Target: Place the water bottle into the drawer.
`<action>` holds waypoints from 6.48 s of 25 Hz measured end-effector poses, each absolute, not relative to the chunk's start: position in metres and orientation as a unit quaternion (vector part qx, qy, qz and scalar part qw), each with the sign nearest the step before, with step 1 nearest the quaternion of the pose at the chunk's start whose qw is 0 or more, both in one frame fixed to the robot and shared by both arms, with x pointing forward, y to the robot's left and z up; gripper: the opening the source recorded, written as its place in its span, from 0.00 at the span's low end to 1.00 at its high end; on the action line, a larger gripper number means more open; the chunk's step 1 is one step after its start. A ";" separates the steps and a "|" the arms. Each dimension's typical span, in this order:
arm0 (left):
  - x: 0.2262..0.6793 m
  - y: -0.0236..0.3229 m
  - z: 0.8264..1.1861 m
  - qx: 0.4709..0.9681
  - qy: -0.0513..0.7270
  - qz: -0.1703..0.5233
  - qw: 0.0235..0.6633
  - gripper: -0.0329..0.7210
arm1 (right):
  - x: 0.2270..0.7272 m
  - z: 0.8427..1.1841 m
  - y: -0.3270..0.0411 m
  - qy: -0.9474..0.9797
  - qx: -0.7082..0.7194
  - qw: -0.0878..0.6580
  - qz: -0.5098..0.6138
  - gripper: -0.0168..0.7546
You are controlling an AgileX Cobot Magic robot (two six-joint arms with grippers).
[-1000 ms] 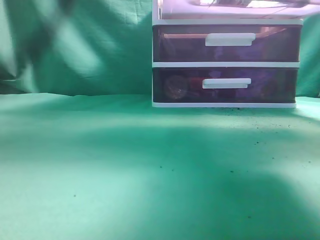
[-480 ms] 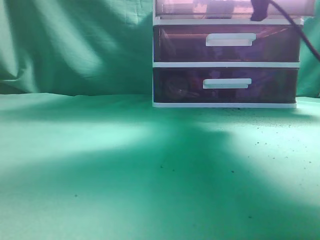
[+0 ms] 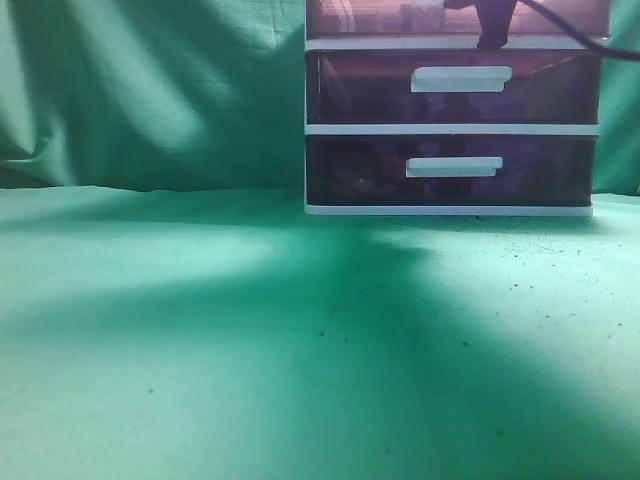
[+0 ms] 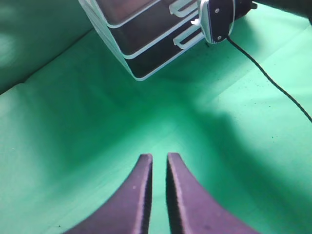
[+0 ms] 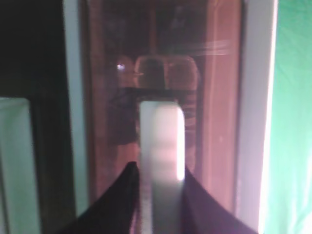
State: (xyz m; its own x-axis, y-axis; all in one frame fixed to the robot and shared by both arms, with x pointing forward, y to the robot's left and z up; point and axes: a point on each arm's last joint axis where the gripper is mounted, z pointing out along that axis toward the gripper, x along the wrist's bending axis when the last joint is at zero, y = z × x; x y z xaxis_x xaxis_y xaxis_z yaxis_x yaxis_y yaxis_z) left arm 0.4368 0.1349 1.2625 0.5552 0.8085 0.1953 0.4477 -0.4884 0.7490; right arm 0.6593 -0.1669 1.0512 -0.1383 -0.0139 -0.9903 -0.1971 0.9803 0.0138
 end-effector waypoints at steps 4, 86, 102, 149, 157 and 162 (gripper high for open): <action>0.438 0.134 1.258 0.819 0.381 0.274 0.330 0.13 | 0.659 1.048 -0.166 0.763 -0.056 0.637 0.088 0.48; 0.280 0.268 0.981 0.658 0.373 0.205 0.622 0.13 | 0.357 1.198 -0.055 0.703 0.327 0.484 0.407 0.02; 0.280 0.268 0.984 0.653 0.365 0.210 0.629 0.13 | 0.358 1.175 -0.019 0.734 0.274 0.467 0.410 0.02; 0.280 0.268 0.983 0.654 0.366 0.210 0.628 0.13 | 0.380 1.237 -0.188 0.735 0.405 0.180 0.513 0.02; 0.280 0.268 0.983 0.654 0.366 0.210 0.628 0.13 | 0.355 1.236 -0.260 0.616 0.511 0.299 0.519 0.02; 0.280 0.268 0.983 0.654 0.366 0.210 0.628 0.13 | 0.328 1.200 -0.282 0.545 0.536 0.367 0.531 0.02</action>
